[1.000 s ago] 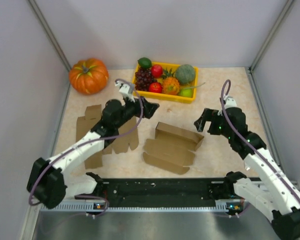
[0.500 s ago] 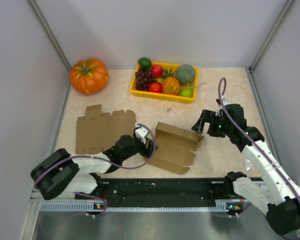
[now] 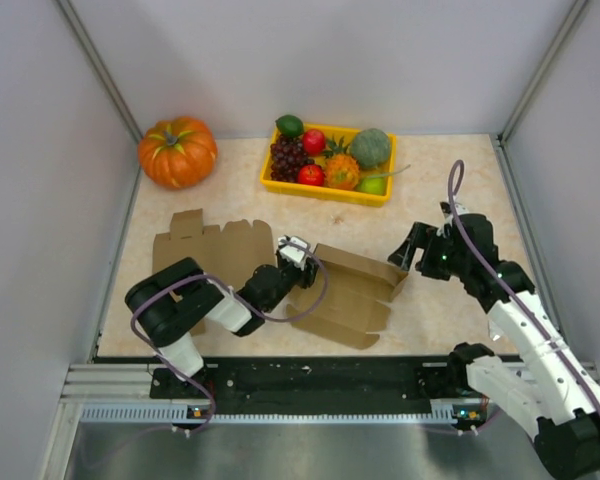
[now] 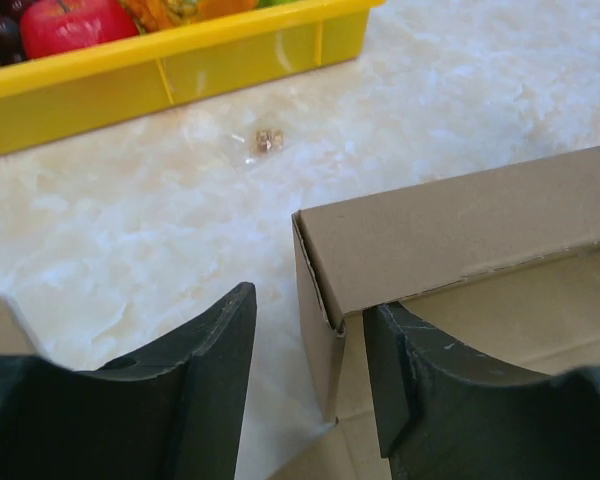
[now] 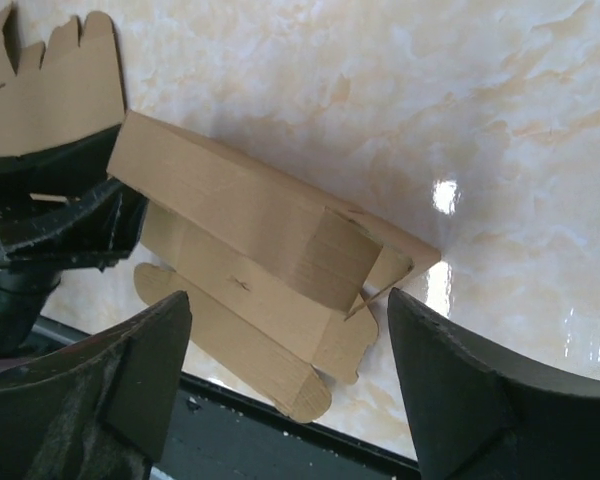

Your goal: Fold the paper box

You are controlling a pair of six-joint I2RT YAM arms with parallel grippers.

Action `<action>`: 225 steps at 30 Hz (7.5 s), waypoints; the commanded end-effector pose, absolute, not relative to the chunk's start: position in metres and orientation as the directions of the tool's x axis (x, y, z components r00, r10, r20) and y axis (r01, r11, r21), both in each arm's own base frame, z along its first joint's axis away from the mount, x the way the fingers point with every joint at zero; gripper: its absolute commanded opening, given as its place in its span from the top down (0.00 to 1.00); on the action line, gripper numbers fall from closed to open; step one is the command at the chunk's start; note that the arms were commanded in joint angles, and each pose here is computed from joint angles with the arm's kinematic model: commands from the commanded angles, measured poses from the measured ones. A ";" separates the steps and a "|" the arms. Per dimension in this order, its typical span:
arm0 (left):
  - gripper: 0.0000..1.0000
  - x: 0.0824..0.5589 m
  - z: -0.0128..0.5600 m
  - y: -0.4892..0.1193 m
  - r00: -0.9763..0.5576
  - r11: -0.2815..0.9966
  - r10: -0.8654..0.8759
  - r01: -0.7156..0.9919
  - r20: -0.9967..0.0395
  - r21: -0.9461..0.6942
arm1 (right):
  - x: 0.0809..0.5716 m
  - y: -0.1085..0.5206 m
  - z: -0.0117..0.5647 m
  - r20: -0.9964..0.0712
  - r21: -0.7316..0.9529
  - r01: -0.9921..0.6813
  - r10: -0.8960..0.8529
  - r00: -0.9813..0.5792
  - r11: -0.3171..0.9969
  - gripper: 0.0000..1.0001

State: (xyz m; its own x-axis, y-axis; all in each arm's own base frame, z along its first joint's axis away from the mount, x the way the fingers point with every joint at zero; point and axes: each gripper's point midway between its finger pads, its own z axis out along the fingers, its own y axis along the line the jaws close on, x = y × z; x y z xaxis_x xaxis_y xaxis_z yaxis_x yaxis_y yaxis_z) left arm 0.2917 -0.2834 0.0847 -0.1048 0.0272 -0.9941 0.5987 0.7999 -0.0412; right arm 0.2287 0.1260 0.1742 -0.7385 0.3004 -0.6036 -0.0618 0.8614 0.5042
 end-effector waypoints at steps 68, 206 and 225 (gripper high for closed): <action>1.00 0.294 0.102 -0.254 0.011 0.974 -0.091 0.208 -0.996 -0.087 | 0.237 0.161 0.143 -0.567 0.537 -0.083 0.287 -0.772 0.840 0.26; 1.00 0.279 0.096 -0.263 0.002 0.977 -0.045 0.210 -0.999 -0.044 | 0.275 0.195 0.110 -0.949 0.120 -0.517 -0.055 -0.310 0.847 0.44; 1.00 0.279 0.098 -0.256 0.021 0.981 -0.060 0.188 -0.998 -0.055 | 0.290 0.197 0.090 -0.984 0.017 -0.295 -0.036 -0.174 0.955 0.57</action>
State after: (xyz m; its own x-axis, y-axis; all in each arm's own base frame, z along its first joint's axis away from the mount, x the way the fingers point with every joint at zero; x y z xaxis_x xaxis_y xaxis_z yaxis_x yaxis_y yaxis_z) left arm 0.2775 -0.2496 0.0683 -0.0609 0.0793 -0.9950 0.1859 0.9803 0.0668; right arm 0.2716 0.1913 0.0565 -0.2972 -0.1177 -0.9475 -0.3599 0.9330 -0.0030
